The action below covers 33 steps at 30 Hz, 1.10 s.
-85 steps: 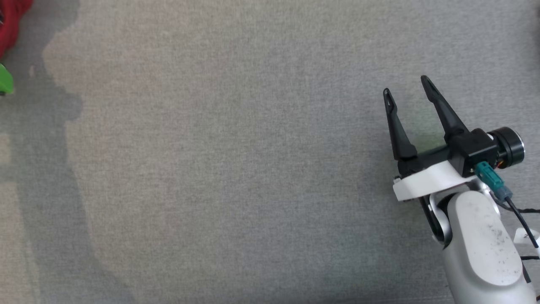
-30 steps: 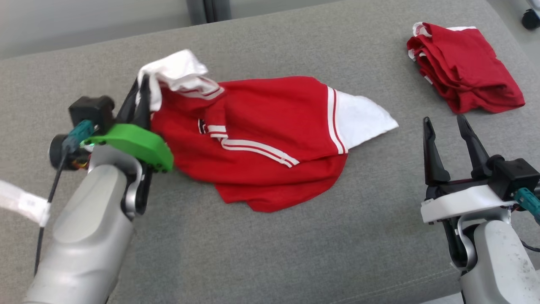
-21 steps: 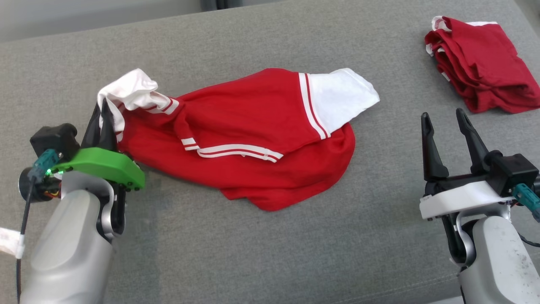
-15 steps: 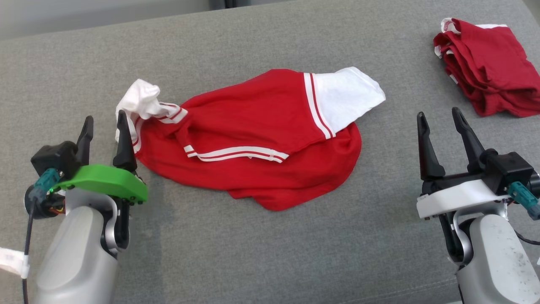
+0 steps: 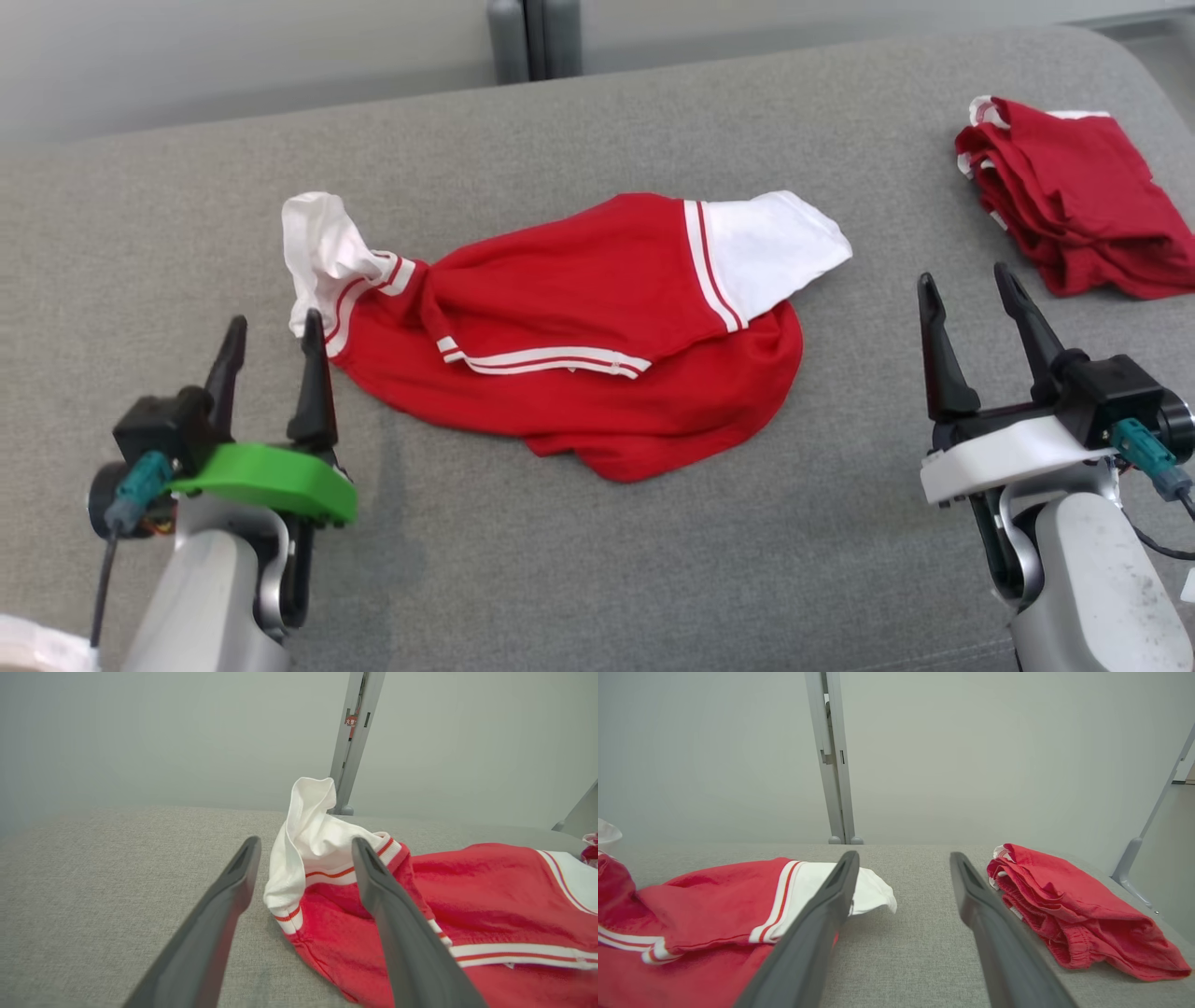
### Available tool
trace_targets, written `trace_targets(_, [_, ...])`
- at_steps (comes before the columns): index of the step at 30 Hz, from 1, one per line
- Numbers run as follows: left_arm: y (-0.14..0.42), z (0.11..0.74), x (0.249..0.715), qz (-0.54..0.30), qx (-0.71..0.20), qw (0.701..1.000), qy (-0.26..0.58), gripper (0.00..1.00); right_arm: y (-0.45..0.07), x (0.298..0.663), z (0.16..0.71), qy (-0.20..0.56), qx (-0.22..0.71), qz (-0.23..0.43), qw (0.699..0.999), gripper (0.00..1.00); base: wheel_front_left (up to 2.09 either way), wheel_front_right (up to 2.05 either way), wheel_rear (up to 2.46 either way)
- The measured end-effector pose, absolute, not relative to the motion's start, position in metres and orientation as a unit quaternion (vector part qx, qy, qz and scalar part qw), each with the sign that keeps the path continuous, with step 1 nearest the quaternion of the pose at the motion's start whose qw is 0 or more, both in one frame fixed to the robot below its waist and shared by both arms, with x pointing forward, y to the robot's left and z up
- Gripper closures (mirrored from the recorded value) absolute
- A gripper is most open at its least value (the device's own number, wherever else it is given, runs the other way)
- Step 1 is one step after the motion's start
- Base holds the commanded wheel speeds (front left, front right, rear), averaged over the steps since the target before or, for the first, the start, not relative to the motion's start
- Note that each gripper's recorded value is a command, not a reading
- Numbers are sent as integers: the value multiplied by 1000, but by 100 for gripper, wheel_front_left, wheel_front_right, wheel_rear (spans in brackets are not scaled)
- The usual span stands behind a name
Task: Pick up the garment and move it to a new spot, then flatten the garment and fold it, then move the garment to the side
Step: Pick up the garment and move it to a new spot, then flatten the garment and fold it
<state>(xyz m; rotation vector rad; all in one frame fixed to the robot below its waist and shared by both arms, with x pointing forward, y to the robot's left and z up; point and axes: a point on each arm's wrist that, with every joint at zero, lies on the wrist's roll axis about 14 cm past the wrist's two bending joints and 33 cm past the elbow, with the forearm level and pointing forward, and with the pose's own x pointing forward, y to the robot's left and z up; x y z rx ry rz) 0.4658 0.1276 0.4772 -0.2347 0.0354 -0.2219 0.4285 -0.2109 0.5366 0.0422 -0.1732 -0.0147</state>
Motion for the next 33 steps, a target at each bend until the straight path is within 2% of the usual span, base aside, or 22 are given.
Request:
trace_targets(19, [132,480,376,-82,-158,984,8,0,-194,370,521,-63,59,8,996,0,0,0,0])
trace_targets(33, [137,472,358,-67,-164,984,19,0,-184,359,508,-44,65,21,997,0,0,0,0])
